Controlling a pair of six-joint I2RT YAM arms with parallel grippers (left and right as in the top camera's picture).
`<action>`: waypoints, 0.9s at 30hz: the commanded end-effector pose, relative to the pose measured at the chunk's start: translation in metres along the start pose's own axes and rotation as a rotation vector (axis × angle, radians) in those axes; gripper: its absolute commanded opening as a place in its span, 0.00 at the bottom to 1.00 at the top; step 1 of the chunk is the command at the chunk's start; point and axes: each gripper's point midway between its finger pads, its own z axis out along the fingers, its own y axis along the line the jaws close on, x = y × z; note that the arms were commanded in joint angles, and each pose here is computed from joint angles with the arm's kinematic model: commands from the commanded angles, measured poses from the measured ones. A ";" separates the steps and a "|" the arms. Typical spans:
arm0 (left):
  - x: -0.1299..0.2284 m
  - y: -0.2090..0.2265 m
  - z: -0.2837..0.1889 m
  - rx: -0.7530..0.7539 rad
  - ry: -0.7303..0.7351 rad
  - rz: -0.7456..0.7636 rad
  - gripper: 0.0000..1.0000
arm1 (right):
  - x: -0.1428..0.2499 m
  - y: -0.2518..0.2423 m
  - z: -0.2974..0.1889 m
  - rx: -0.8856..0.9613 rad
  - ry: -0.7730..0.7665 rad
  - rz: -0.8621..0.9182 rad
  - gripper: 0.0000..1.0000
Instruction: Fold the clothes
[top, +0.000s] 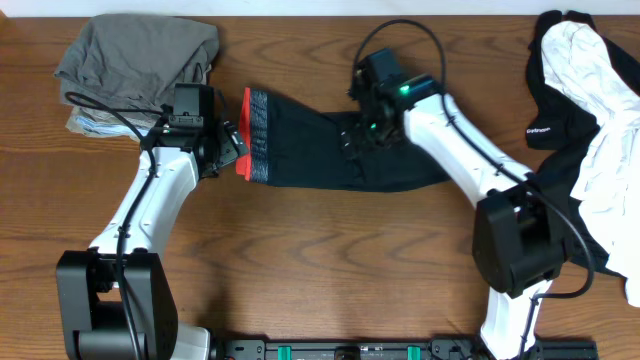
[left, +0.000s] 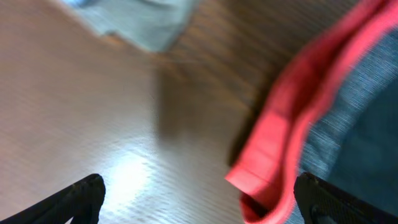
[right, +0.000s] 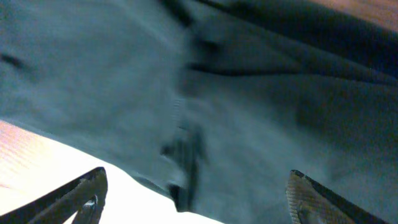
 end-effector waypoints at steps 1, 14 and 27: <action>0.005 -0.027 0.004 0.147 0.049 0.151 0.98 | -0.025 -0.017 -0.035 0.024 -0.072 -0.014 0.91; 0.007 -0.046 0.055 0.437 0.187 0.234 0.98 | -0.033 -0.039 -0.103 0.121 -0.080 -0.035 0.91; 0.030 -0.067 0.078 0.671 0.325 0.232 0.98 | -0.031 -0.038 -0.105 0.120 -0.077 -0.016 0.89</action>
